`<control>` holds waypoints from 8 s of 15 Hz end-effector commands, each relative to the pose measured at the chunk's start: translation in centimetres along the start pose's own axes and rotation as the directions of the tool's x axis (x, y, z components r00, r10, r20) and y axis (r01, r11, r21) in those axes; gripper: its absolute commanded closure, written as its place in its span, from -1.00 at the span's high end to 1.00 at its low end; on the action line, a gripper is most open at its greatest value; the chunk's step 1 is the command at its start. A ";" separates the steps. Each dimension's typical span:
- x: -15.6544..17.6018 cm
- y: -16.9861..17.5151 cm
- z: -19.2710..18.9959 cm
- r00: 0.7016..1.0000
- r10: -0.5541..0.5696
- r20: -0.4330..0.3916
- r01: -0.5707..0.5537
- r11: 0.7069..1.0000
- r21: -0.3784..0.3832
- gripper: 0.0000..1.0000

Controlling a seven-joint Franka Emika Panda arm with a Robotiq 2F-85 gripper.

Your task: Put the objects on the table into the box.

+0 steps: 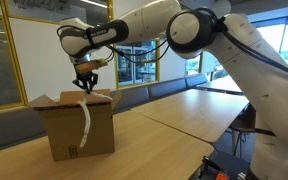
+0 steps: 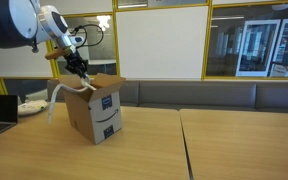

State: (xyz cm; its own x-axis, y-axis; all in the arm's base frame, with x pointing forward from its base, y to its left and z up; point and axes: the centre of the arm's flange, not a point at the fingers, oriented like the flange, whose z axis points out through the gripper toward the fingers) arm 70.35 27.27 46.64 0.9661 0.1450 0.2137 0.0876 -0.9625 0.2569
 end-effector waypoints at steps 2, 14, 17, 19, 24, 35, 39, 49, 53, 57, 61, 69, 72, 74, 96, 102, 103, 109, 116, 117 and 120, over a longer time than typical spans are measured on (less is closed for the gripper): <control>1.6 -1.5 5.5 0.996 -0.040 0.074 0.036 0.998 0.050 -0.81; 0.5 -2.6 13.1 0.978 -0.072 0.195 0.061 0.996 0.065 -0.05; 1.3 -1.4 9.8 0.988 -0.057 0.145 0.048 0.997 0.061 0.39; 1.9 -0.8 7.4 0.993 -0.047 0.110 0.041 0.997 0.061 0.70; 2.7 0.7 -0.1 1.000 -0.029 0.007 0.028 0.998 0.061 1.00; -2.4 1.8 -10.4 0.998 -0.024 -0.054 0.030 0.995 0.096 1.00; -6.0 0.1 -12.2 0.998 -0.056 -0.033 0.060 0.986 0.158 1.00; -12.3 -2.3 -11.9 0.996 -0.053 0.072 0.029 0.955 0.296 1.00; -12.6 -3.3 -9.8 0.997 -0.024 0.079 -0.007 0.930 0.368 1.00; -12.5 -4.4 -5.8 0.994 0.006 0.112 -0.049 0.921 0.386 1.00; -11.9 -4.7 -2.4 0.989 0.012 0.149 -0.066 0.929 0.364 1.00; -11.5 -5.7 2.7 0.980 0.031 0.199 -0.101 0.930 0.352 1.00; -11.1 -5.9 3.7 0.984 0.067 0.166 -0.124 0.924 0.363 1.00; -10.9 -6.0 4.1 0.985 0.083 0.154 -0.135 0.923 0.361 1.00; -10.7 -3.4 -4.8 0.994 0.106 0.010 -0.104 0.945 0.311 -0.77; -6.7 -0.9 -12.8 0.988 0.113 -0.108 -0.084 0.967 0.241 -0.78; -6.0 -0.5 -13.8 0.986 0.108 -0.125 -0.077 0.971 0.226 -0.79; 1.2 -0.1 -11.3 0.992 0.065 -0.112 -0.048 0.988 0.149 -0.79; 6.9 -2.9 -0.2 0.998 -0.054 -0.018 0.056 0.990 0.132 -0.79; 7.0 -3.4 1.0 0.997 -0.071 -0.001 0.071 0.989 0.128 -0.79; 7.9 -4.1 3.8 0.991 -0.120 0.063 0.111 0.985 0.130 -0.79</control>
State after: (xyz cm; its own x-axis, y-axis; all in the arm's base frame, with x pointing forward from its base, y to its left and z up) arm 71.99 28.82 42.56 0.9649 0.2067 0.1620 0.1833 -0.9718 0.1483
